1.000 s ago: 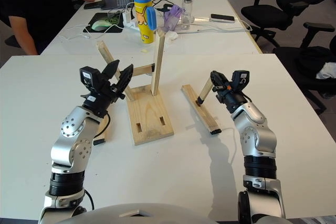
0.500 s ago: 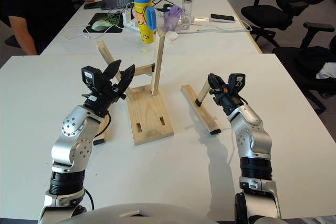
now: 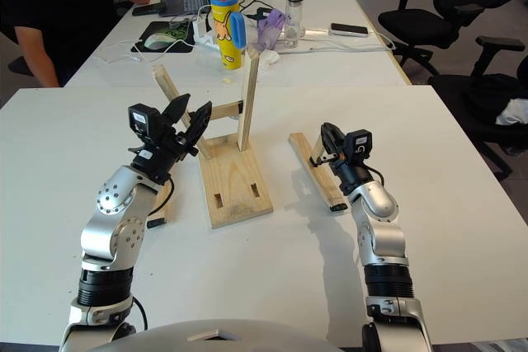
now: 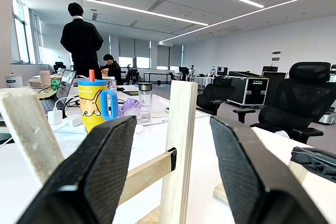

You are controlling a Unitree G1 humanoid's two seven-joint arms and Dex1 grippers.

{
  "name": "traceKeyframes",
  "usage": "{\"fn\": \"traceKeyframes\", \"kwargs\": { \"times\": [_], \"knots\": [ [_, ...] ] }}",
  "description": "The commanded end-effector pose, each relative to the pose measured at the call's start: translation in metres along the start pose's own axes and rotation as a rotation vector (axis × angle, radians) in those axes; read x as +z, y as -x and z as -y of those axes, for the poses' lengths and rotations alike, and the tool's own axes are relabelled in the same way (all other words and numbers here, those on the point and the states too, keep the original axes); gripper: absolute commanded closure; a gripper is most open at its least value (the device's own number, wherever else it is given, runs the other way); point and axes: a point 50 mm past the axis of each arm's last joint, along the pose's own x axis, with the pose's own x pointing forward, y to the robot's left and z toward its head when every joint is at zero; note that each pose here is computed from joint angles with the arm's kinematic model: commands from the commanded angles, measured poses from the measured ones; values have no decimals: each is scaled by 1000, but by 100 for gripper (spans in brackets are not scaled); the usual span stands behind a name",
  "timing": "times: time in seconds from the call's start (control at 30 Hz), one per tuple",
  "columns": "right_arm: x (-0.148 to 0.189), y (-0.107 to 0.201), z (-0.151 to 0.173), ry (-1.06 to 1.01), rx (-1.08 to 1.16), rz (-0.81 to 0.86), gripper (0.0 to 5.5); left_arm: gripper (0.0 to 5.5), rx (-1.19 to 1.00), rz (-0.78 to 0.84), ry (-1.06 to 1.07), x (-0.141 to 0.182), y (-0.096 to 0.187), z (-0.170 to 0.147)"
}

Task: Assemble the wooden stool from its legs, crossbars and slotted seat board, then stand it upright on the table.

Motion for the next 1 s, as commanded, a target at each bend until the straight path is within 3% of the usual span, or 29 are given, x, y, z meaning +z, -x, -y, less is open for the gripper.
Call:
{"fn": "traceKeyframes", "kwargs": {
  "times": [0.03,0.13,0.17,0.37,0.63,0.8,1.0],
  "knots": [
    [-32,7,1,-14,-24,-200,507,291,-4,-7,-19,0,-2,-2],
    [-21,2,2,2,-6,-165,507,291,-9,-7,-25,-1,-2,-1],
    [-18,2,2,0,-2,-154,470,291,-11,-7,-26,-1,-2,-1],
    [22,-13,-3,-20,28,-24,393,291,-21,-9,-37,-3,1,-2],
    [115,-42,-8,35,42,215,388,291,-5,-9,-36,-6,3,-1],
    [143,-71,-9,82,57,264,460,291,-4,4,-33,-6,-1,2],
    [141,-81,-7,84,22,258,549,291,7,11,-33,-6,-3,0]
  ]
}}
